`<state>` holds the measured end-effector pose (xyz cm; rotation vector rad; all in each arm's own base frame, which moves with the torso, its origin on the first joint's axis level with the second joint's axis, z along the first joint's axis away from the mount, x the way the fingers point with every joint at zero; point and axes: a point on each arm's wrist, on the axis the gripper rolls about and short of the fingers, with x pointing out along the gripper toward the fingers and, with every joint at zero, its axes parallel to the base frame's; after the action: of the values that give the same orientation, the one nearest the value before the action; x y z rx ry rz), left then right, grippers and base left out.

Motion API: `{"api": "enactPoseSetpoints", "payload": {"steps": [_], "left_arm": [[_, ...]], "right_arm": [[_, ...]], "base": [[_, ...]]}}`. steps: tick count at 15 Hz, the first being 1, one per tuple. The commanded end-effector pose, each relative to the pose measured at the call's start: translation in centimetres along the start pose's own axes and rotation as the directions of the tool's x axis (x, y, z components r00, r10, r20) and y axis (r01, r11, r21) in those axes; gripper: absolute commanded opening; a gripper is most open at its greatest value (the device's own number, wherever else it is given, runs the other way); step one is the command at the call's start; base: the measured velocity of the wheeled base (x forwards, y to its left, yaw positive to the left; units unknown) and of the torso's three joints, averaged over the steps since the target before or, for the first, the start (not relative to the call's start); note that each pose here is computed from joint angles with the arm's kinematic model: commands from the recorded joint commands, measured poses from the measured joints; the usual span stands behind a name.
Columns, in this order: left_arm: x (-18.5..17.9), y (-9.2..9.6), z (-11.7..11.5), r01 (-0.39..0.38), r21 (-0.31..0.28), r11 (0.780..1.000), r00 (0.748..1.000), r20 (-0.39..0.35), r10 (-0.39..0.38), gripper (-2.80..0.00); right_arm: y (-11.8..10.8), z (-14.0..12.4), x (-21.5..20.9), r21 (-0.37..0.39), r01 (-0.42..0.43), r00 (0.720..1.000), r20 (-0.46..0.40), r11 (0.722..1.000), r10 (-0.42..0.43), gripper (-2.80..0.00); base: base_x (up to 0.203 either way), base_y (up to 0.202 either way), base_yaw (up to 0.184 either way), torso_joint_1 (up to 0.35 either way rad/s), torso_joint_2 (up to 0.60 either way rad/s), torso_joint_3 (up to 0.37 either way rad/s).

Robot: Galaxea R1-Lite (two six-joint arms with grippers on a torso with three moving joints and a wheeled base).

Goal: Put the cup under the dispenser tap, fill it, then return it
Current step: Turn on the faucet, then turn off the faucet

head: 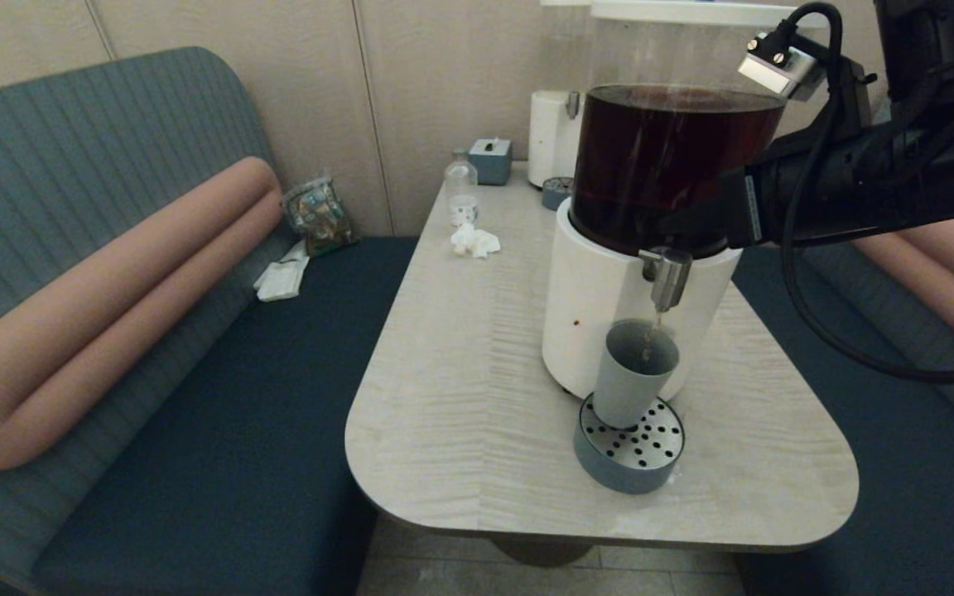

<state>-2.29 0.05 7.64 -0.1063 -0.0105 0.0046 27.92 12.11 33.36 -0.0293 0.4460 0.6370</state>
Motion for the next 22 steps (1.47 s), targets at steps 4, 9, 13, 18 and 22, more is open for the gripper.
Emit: {"api": "enactPoseSetpoints", "payload": {"steps": [4,9,13,18,22], "left_arm": [[0.0,0.0,0.0,-0.001,-0.001,1.0,1.0,-0.001,0.001,-2.8],[0.0,0.0,0.0,-0.001,-0.001,1.0,1.0,-0.001,0.001,-2.8],[0.0,0.0,0.0,-0.001,-0.001,1.0,1.0,-0.001,0.001,-2.8],[0.0,0.0,0.0,-0.001,-0.001,1.0,1.0,-0.001,0.001,-2.8],[0.0,0.0,0.0,0.0,-0.001,1.0,1.0,-0.001,0.0,-2.8]], "right_arm": [[0.7,-0.2,-2.4,-0.036,-0.001,1.0,0.021,0.999,0.002,-2.8],[1.7,-1.3,-4.3,-0.127,0.01,1.0,0.01,0.992,-0.009,-2.8],[2.5,-3.1,-5.3,-0.255,0.053,0.998,-0.029,0.965,-0.062,-2.8],[4.1,-2.7,-5.6,-0.3,0.02,1.0,-0.006,0.954,-0.023,-2.8],[4.2,-1.5,-3.5,-0.209,0.02,1.0,-0.003,0.978,-0.021,-2.8]], "base": [[0.0,0.0,0.0,0.0,0.0,0.0],[0.0,0.0,0.0,0.0,0.0,0.0],[0.0,0.0,0.0,0.0,0.0,0.0],[0.0,0.0,0.0,0.0,0.0,0.0],[0.0,0.0,0.0,0.0,0.0,0.0]]}}
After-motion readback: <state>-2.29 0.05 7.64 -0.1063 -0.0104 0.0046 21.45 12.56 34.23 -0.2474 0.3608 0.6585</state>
